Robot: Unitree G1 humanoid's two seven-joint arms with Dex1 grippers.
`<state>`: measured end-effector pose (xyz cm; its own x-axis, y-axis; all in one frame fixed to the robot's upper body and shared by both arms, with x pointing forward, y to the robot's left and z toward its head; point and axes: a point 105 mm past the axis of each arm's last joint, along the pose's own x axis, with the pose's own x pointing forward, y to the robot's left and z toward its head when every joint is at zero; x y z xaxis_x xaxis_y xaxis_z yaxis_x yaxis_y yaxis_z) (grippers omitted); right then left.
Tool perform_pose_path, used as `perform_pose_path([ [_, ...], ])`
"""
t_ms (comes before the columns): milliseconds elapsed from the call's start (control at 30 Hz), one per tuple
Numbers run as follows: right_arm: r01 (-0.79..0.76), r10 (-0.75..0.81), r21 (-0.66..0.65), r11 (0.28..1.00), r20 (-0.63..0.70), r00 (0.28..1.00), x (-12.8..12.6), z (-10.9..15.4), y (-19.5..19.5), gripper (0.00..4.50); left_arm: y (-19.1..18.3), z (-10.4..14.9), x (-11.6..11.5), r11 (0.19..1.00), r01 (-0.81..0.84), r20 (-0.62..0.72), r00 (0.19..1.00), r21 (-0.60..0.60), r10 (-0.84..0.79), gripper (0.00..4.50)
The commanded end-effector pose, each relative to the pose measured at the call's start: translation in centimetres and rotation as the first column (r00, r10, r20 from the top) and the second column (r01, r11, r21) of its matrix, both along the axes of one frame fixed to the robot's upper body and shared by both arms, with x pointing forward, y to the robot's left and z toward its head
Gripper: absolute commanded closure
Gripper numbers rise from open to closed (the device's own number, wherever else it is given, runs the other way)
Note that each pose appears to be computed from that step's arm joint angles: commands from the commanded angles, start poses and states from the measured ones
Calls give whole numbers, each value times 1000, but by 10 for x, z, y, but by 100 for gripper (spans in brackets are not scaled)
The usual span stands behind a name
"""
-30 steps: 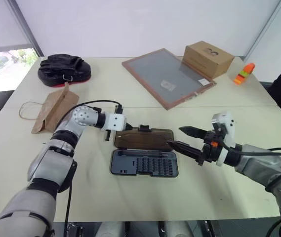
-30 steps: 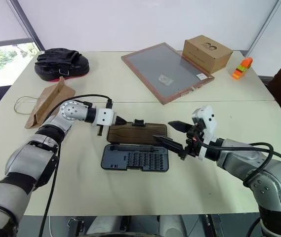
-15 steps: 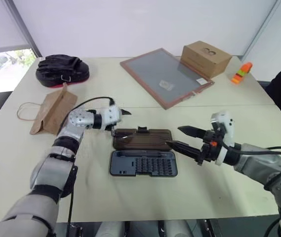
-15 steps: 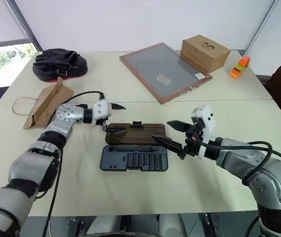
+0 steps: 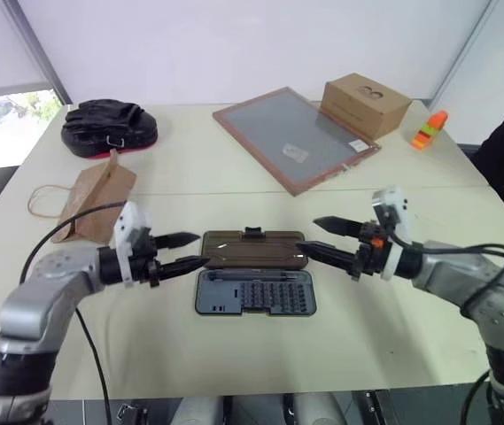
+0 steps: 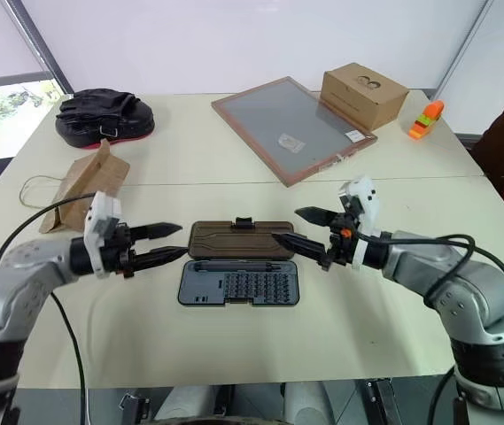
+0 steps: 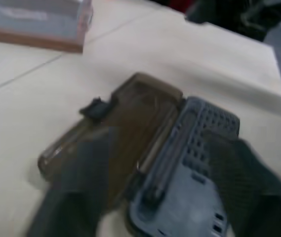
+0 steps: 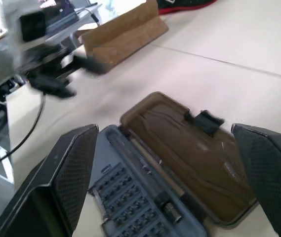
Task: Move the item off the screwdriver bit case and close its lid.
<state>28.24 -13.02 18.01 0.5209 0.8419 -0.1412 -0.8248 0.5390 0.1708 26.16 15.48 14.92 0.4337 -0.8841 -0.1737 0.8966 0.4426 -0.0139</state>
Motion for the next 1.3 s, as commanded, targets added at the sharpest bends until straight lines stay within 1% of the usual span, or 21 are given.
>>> perform_pose_path([
  [33, -1, 2, -24, 1000, 51, 999, 11, 6, 1, 0, -7, 1, -14, 999, 11, 49, 999, 40, -13, 352],
  [100, -7, 8, -29, 1000, 42, 999, 15, 5, 1, 0, -7, -11, -18, 997, 13, 43, 999, 77, -16, 443],
  [267, -2, 8, -103, 995, 60, 998, 24, 0, -2, 0, -6, -40, -23, 985, 34, 19, 999, 168, -38, 443],
  [433, 14, -5, -126, 992, 76, 997, 34, -5, -3, 0, -1, -84, -27, 955, 53, -25, 999, 292, -48, 443],
  [467, 30, -17, -156, 987, 85, 996, 38, -9, -3, 0, 2, -96, -25, 942, 47, -33, 999, 333, -38, 443],
  [533, 54, -34, -214, 975, 97, 995, 45, -17, -5, 0, 6, -110, -25, 923, 53, -46, 998, 381, -39, 443],
  [633, 57, -25, -330, 942, 101, 995, 57, -34, -4, 0, 12, -115, -24, 907, 51, -40, 998, 419, -38, 443],
  [700, 59, -29, -390, 919, 81, 996, 72, -47, -1, 0, 10, -115, -23, 906, 52, -31, 999, 421, -43, 443],
  [800, 23, 5, -438, 899, 62, 998, 82, -57, 3, 0, 7, -113, -22, 910, 50, -27, 999, 411, -43, 443],
  [933, 20, -4, -478, 878, 33, 999, 102, -69, 8, 0, 4, -113, -20, 910, 44, -13, 999, 411, -43, 443],
  [1000, 8, 1, -513, 858, 18, 1000, 106, -80, 9, 0, 3, -114, -20, 911, 24, -3, 1000, 412, -25, 443],
  [1033, -5, 10, -547, 837, 6, 1000, 105, -88, 8, 0, 3, -114, -20, 912, 16, 0, 1000, 410, -18, 443],
  [1100, -42, 32, -585, 810, -28, 999, 102, -100, 6, 55, 1, -114, -23, 920, 3, 0, 1000, 393, -3, 450],
  [1133, -66, 50, -595, 801, -43, 998, 99, -104, 5, 91, -1, -114, -24, 924, -3, 1, 1000, 383, 3, 450],
  [1300, -120, 100, -592, 797, -67, 993, 91, -109, 7, 345, -3, -114, -26, 934, -31, -6, 999, 356, 35, 450],
])
